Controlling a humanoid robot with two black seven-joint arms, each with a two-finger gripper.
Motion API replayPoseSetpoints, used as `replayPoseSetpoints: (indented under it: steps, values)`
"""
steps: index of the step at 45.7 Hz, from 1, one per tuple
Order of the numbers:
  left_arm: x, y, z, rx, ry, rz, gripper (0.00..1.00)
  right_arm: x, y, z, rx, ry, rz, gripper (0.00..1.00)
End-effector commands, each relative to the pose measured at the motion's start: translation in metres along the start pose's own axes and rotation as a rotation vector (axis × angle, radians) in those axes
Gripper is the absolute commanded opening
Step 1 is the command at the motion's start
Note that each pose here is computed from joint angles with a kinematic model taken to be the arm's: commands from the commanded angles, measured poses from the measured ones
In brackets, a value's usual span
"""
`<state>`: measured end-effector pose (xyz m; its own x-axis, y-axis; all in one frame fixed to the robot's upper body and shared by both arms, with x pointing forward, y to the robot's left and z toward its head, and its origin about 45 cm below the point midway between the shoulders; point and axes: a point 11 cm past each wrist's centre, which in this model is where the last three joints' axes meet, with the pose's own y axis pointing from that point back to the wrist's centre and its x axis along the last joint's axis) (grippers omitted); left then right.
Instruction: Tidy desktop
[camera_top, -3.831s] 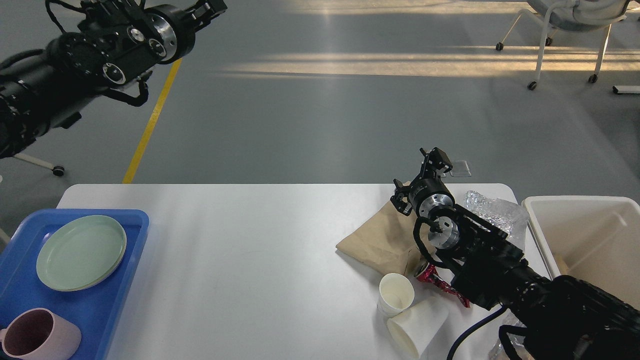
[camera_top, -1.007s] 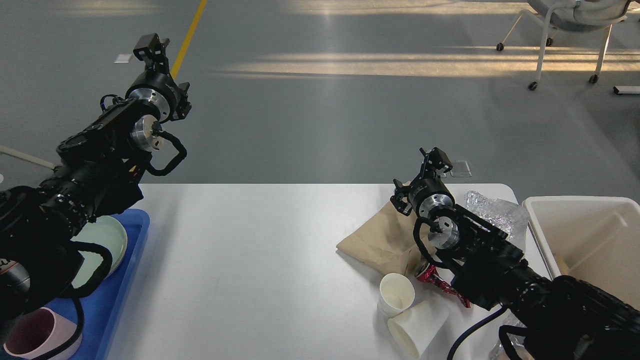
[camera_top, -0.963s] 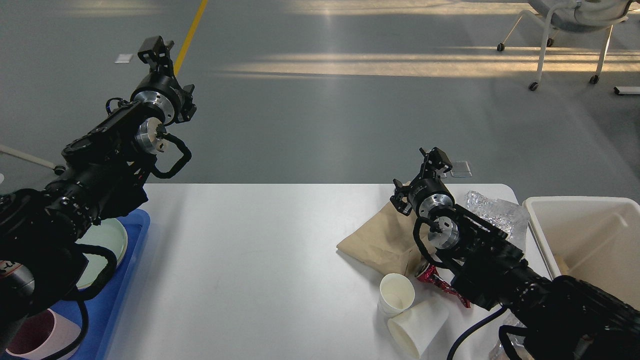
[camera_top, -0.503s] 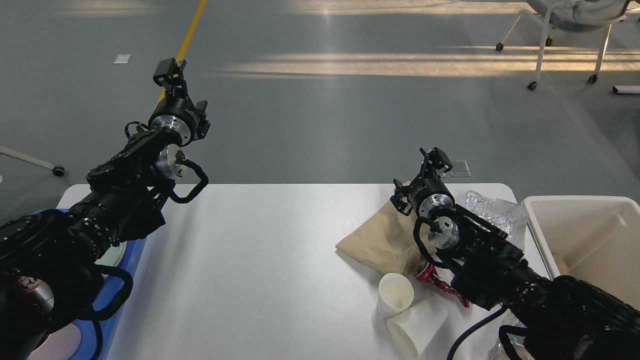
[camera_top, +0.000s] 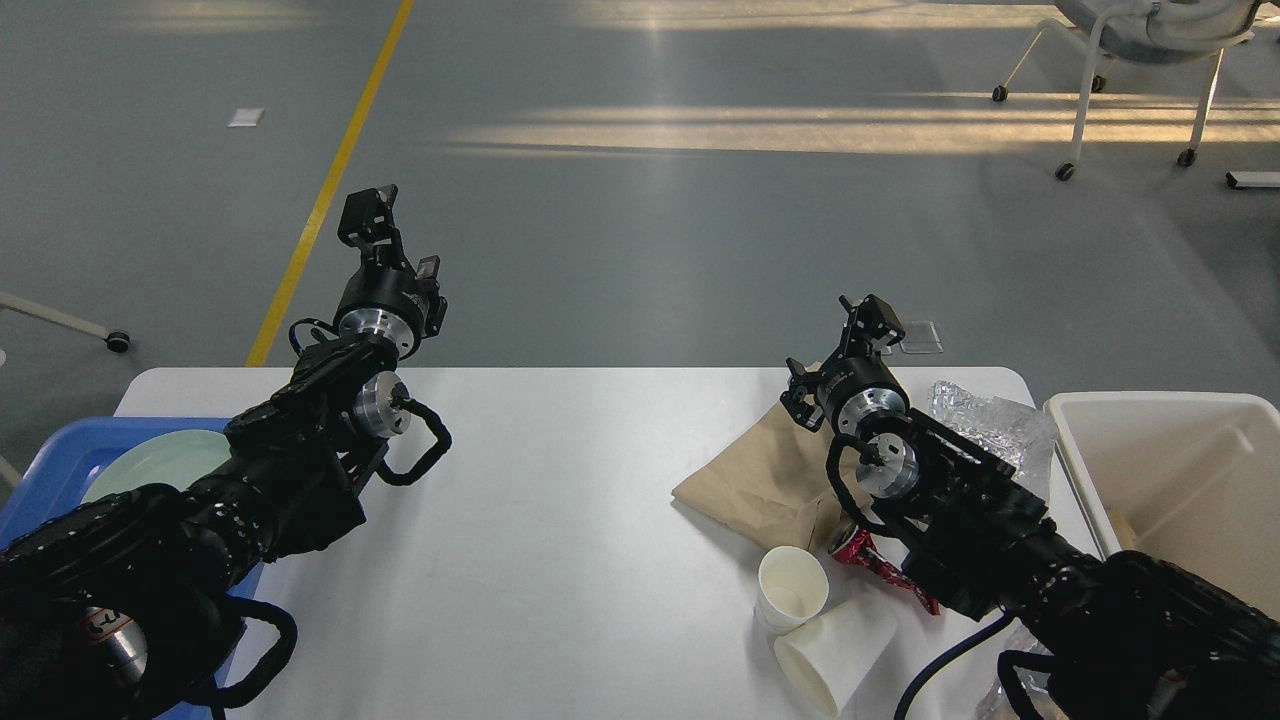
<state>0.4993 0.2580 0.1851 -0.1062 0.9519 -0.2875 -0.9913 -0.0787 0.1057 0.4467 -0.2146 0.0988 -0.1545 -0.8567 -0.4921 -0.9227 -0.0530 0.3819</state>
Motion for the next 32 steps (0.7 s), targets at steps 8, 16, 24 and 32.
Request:
replayPoseSetpoints:
  steps: [8, 16, 24, 32]
  values:
    - [0.000, 0.007, -0.018, 0.032, 0.007, 0.002, 0.98, 0.000, 0.000, 0.000, 0.000, 0.000, 0.000, 1.00]
    - [-0.005, 0.011, -0.024, 0.014, -0.003, -0.013, 0.98, 0.000, 0.000, 0.000, 0.000, 0.001, 0.000, 1.00]
    - [-0.002, 0.015, -0.025, -0.036, -0.002, -0.013, 0.98, 0.000, 0.000, 0.000, 0.000, -0.002, 0.000, 1.00]
    - [0.001, 0.018, -0.021, -0.108, -0.004, -0.009, 0.98, 0.000, 0.000, 0.000, 0.000, 0.001, 0.000, 1.00]
